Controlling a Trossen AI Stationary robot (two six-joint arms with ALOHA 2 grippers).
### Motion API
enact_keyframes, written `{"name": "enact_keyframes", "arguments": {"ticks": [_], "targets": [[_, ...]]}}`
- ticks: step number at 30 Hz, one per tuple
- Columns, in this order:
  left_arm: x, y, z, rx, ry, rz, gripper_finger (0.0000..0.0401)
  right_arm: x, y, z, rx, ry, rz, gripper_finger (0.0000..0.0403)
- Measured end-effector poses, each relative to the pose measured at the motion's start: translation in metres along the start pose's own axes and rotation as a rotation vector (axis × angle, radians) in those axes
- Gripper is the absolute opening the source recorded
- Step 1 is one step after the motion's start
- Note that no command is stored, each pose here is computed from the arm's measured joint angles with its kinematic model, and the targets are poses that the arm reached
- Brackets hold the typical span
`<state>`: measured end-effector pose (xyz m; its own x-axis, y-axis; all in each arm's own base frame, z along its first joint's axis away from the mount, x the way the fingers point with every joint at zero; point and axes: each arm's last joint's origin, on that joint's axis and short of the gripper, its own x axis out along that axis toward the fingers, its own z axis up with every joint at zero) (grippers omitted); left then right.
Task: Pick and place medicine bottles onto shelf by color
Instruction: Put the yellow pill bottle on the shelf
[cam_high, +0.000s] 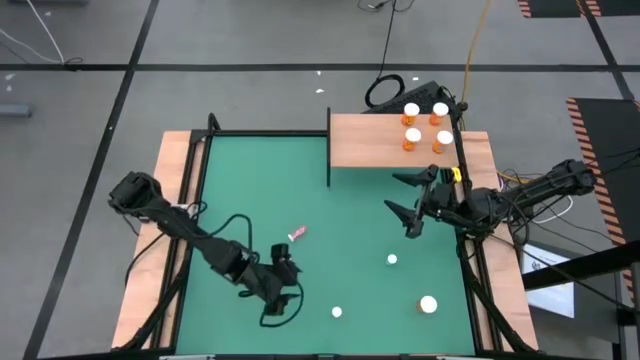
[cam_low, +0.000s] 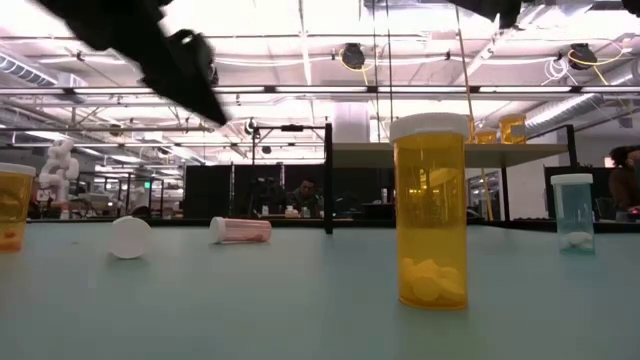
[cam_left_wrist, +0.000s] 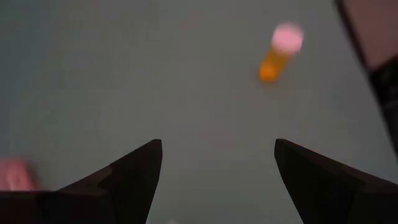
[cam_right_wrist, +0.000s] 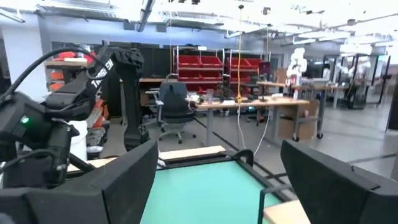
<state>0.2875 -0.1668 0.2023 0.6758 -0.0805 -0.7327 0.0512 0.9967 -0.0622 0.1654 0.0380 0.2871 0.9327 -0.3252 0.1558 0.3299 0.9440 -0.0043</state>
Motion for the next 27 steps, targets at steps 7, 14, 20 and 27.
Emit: {"name": "enact_keyframes", "arguments": {"ticks": [7,14,20,27], "targets": [[-0.017,0.002,-0.02,-0.099,0.179,0.074,0.0314,0.001,-0.001,0.006,-0.046,-0.016,-0.034,0.0336],[-0.045,0.006,-0.021,-0.259,0.249,0.03,0.0314,0.0,0.003,0.017,-0.015,-0.061,-0.005,0.0336],[-0.058,0.0,-0.021,-0.273,0.208,0.021,0.0314,-0.003,0.007,0.018,-0.058,-0.065,0.023,0.0336],[-0.057,0.001,-0.021,-0.18,0.191,0.048,0.0314,-0.003,0.008,0.017,-0.022,-0.06,0.025,0.0336]]}}
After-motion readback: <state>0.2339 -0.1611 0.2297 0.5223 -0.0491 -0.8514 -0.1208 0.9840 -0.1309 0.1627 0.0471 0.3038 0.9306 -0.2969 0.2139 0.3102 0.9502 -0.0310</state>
